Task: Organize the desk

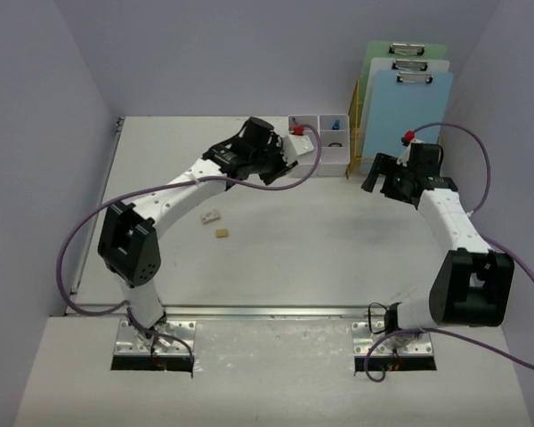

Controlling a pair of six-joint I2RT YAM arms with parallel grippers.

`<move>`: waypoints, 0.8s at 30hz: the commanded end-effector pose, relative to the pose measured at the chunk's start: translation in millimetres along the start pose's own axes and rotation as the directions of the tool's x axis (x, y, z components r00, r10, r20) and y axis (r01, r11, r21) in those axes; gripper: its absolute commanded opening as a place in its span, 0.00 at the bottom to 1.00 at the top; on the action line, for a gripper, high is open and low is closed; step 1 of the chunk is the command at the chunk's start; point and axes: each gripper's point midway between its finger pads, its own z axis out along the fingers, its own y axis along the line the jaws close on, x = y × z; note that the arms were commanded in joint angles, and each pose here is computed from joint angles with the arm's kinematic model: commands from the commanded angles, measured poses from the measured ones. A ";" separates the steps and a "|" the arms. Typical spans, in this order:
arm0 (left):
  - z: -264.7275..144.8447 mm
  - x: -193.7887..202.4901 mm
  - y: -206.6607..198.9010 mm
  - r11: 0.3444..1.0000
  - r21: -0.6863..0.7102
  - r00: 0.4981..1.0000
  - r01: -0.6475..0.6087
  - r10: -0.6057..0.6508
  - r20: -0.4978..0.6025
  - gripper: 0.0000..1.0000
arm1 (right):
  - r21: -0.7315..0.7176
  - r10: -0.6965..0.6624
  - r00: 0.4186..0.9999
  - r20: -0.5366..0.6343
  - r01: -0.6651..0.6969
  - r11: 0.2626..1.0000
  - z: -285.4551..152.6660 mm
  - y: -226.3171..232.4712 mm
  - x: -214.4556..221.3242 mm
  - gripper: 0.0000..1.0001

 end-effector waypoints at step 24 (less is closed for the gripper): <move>130.5 -20.0 46.6 0.969 -0.150 0.979 -0.197 0.203 0.026 0.00 | -0.103 -0.006 0.998 0.067 0.013 0.995 -31.8 14.9 11.3 0.99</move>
